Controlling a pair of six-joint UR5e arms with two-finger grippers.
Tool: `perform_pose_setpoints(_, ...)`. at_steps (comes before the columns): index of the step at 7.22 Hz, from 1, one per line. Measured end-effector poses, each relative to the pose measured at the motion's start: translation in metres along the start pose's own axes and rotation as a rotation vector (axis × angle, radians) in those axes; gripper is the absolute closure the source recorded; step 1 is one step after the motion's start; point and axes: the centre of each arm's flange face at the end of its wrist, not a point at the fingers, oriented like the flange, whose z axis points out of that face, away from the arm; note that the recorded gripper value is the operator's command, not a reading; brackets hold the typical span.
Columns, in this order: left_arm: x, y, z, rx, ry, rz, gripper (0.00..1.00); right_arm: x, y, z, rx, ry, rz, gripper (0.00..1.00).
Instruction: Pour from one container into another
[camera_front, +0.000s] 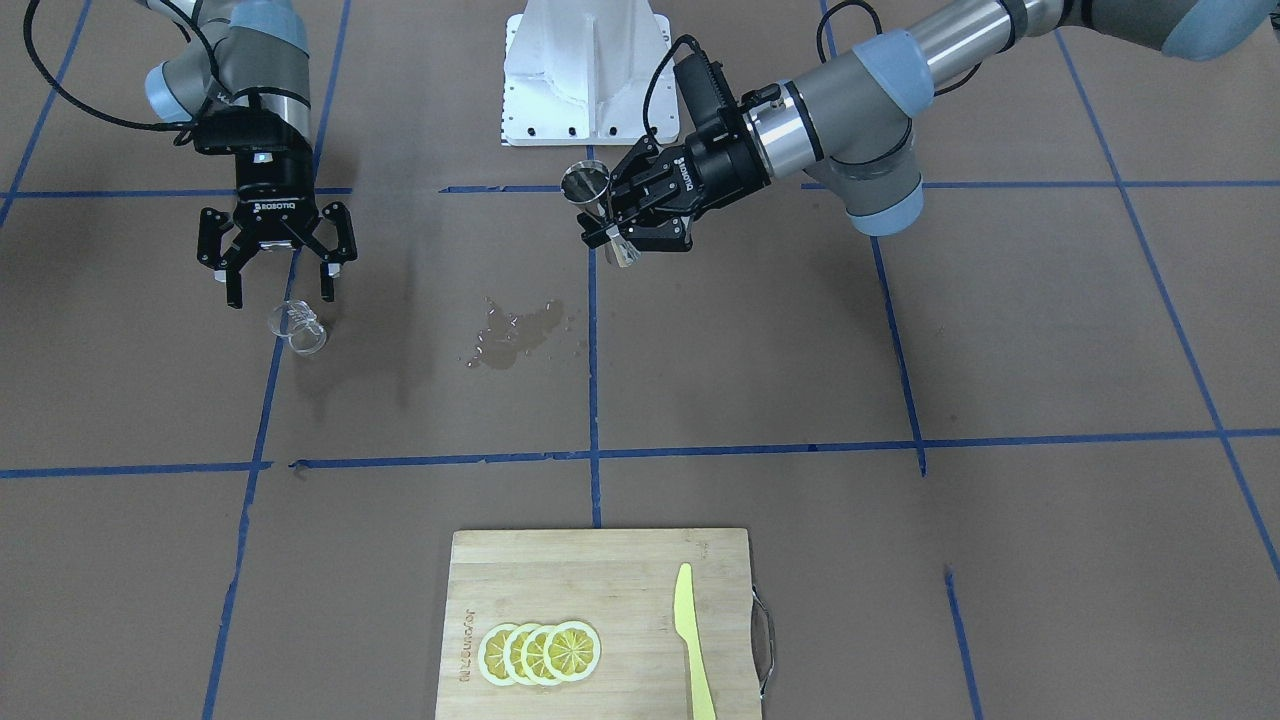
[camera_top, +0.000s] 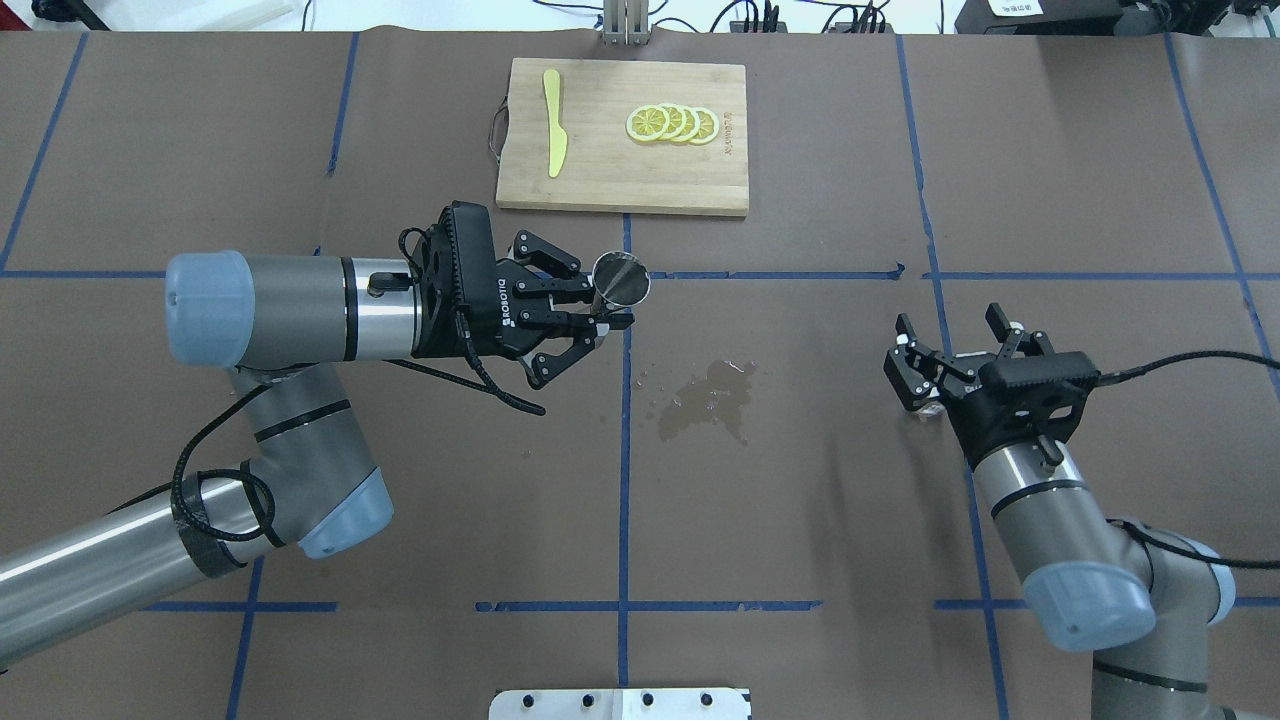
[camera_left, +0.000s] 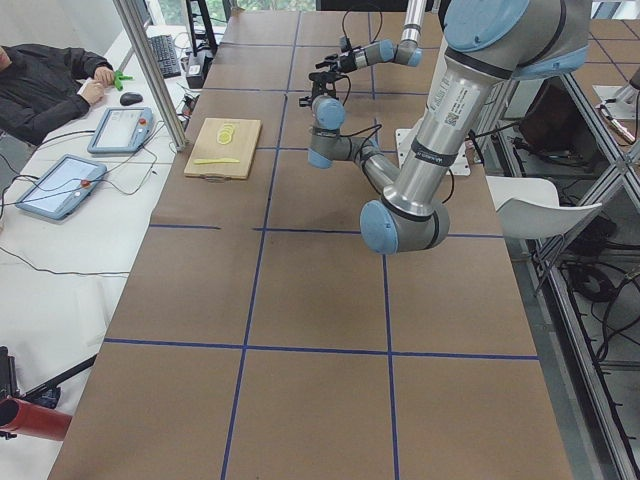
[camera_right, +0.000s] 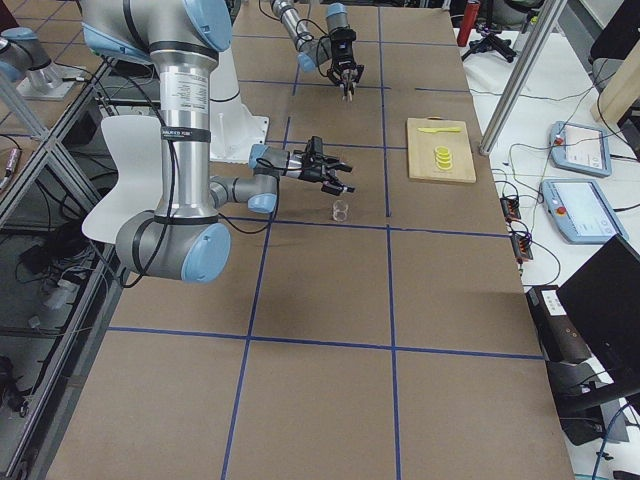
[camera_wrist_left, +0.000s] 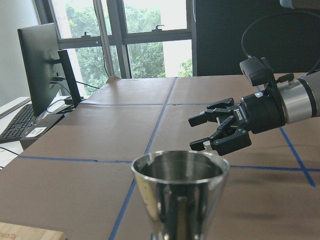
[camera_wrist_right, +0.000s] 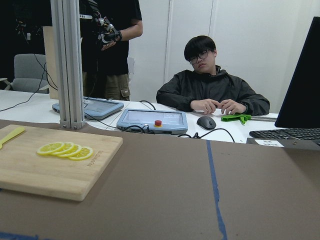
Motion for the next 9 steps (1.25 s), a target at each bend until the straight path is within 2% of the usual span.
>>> perform_pose_setpoints(1, 0.000, 0.000, 0.000, 0.000, 0.000, 0.000, 1.00, 0.017, -0.024, 0.021, -0.058, -0.006, 0.016, 0.00)
perform_pose_setpoints(2, 0.000, 0.000, 0.000, 0.001, 0.000, -0.001, 1.00, 0.039, -0.048, 0.045, -0.148, 0.000, 0.019, 0.00)
perform_pose_setpoints(3, 0.000, -0.001, 0.000, 0.003, 0.000, -0.001, 1.00, 0.066, -0.074, 0.067, -0.270, 0.017, 0.012, 0.00)
perform_pose_setpoints(5, 0.001, -0.004, -0.001, 0.008, 0.001, -0.001, 1.00, 0.133, -0.130, 0.099, -0.526, 0.032, -0.080, 0.00)
perform_pose_setpoints(7, 0.002, -0.006, -0.002, 0.011, 0.002, -0.001, 1.00, 0.220, -0.181, 0.107, -0.758, -0.028, -0.167, 0.00)
perform_pose_setpoints(9, 0.001, -0.006, -0.003, 0.013, 0.001, 0.000, 1.00, 0.304, -0.206, 0.095, -0.982, -0.091, -0.196, 0.00)
